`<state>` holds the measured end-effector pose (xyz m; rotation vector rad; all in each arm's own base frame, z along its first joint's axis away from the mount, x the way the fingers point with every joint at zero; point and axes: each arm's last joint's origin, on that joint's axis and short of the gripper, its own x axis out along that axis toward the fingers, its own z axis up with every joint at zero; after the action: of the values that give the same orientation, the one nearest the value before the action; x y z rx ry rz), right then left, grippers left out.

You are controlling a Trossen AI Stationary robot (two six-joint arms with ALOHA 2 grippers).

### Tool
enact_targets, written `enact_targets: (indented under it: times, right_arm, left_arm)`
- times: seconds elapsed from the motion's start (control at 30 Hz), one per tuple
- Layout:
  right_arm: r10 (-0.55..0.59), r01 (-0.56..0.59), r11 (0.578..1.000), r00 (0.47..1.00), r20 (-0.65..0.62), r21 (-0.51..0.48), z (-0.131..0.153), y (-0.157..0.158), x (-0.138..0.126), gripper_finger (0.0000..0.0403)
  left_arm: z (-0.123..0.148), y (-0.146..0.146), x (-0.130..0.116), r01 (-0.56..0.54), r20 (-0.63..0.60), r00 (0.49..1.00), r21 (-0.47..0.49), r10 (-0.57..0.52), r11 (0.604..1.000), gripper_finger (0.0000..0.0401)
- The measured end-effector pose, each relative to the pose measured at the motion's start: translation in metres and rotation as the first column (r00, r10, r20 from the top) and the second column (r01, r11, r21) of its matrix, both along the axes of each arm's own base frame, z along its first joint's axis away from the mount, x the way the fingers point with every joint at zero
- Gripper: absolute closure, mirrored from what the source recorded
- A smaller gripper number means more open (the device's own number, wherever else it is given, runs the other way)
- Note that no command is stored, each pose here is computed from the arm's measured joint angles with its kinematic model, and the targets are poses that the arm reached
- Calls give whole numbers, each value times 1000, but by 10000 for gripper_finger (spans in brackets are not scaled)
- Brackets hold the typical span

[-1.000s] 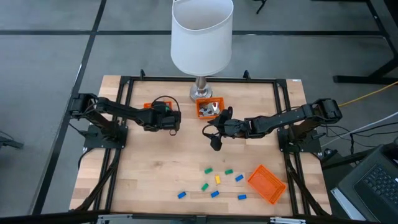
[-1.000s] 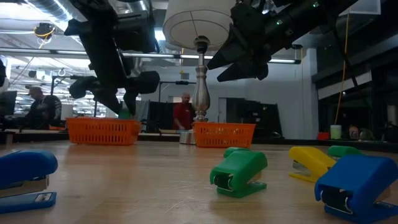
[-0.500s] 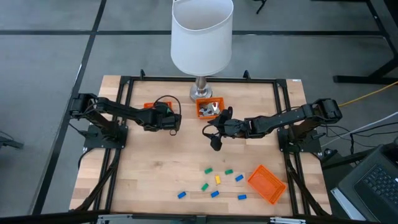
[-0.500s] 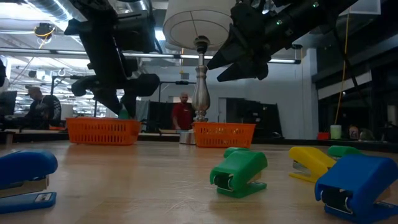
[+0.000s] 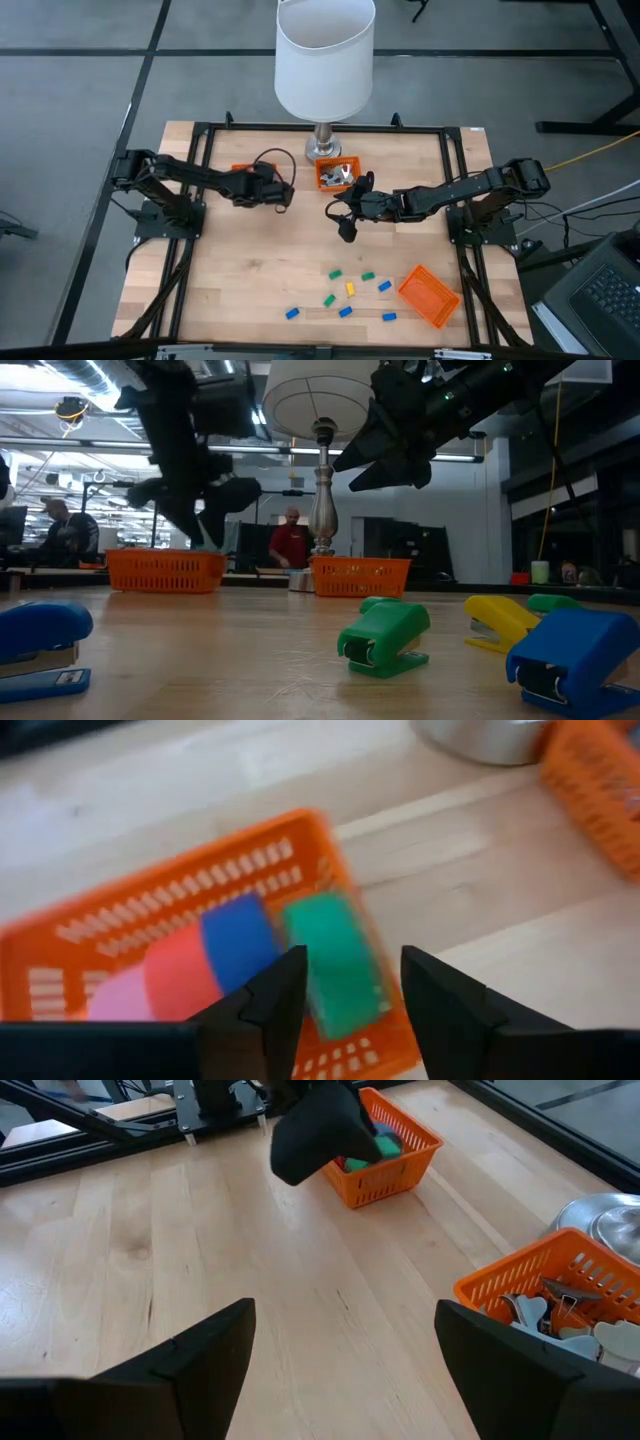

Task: Pick and place Stapler, Stapler remover, tape
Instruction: Put the green tape into the top left orange bin, then move the orange bin to the middle right of the table

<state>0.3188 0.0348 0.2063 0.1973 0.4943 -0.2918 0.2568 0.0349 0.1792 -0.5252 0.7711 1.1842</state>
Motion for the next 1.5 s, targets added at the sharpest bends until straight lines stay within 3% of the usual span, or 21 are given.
enact_targets:
  times: [0.3,0.57,0.73,0.97,1.13,1.3,1.5]
  right_arm:
    - [2,-2,1000,1000,-1,-3,0,0,0,89]
    - [5,-5,1000,1000,-9,-10,-1,0,0,89]
    - [6,-6,1000,1000,-29,-12,-2,0,-1,89]
    - [107,-111,993,988,-111,-31,-7,2,-4,89]
    - [253,-252,967,951,-177,32,-12,6,-8,89]
    - [356,-340,934,905,-234,109,-17,9,-13,89]
    - [543,-463,835,781,-309,298,-25,24,-27,92]
  left_arm:
    - [19,1,9,101,-60,993,34,-99,994,187]
    - [38,-14,23,292,-87,954,47,-287,955,183]
    - [50,-37,33,475,-117,878,93,-464,875,184]
    - [55,-75,38,755,-186,653,84,-734,650,183]
    - [55,-93,38,841,-152,540,46,-828,539,184]
    - [55,-99,36,854,-159,517,38,-841,518,182]
    - [55,-97,36,849,-167,527,46,-833,527,182]
